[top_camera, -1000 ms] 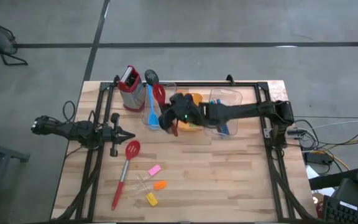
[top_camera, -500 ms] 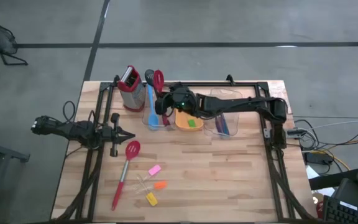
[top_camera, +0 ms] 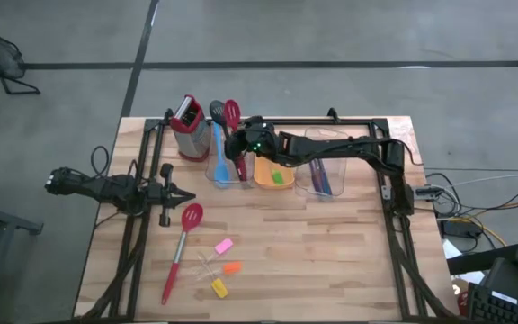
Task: Pick & Place Kitchen Items
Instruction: Put the red spoon into the left transparent bin, then put the red and silver spoon into the left transparent bin
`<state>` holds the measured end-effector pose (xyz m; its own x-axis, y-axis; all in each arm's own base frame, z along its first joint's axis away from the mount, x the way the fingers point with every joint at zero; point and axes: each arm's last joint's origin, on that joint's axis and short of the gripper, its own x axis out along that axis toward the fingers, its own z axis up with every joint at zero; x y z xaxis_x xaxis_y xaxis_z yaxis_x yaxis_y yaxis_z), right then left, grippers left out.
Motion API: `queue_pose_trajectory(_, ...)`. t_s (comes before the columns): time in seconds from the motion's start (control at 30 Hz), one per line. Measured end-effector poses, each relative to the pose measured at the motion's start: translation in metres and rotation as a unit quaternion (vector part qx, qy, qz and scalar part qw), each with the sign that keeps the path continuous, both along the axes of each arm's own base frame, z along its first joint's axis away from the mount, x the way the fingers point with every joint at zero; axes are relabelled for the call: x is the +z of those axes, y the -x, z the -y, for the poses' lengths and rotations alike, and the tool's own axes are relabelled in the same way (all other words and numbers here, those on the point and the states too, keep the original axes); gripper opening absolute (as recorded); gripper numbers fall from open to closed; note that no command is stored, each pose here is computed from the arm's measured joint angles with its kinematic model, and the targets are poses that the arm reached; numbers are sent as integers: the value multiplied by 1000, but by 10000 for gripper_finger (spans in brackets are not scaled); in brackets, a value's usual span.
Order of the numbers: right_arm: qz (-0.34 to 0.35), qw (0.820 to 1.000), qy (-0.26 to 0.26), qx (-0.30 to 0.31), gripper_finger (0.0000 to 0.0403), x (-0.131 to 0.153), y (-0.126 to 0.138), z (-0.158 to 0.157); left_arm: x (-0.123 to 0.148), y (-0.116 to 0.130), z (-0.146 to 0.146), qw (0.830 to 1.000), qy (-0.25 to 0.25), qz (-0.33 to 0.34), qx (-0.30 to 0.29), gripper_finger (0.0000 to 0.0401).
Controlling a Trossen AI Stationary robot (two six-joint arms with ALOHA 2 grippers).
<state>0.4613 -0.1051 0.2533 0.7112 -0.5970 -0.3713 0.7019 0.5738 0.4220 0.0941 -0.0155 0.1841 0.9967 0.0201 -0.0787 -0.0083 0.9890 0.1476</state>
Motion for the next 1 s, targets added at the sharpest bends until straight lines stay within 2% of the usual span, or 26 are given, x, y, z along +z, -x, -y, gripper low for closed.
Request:
queue_pose_trajectory(0.27, -25, 1000, -9, 1, 65, -25, -7, 3, 0, 0, 0, 1000, 0, 0, 0, 21)
queue_pose_trajectory(0.53, -43, 999, -18, 7, 53, -42, -11, 3, 0, 0, 0, 1000, 0, 0, 0, 20)
queue_pose_trajectory(0.7, -60, 998, -25, 6, 69, -53, -12, 4, 0, 0, 0, 1000, 0, 0, 0, 21)
queue_pose_trajectory(0.87, -74, 997, -30, 7, 82, -58, -12, 3, 0, 0, 0, 1000, 0, 0, 0, 19)
queue_pose_trajectory(1.0, -80, 996, -31, 7, 75, -59, -11, 3, 0, 0, 0, 1000, 0, 0, 0, 21)
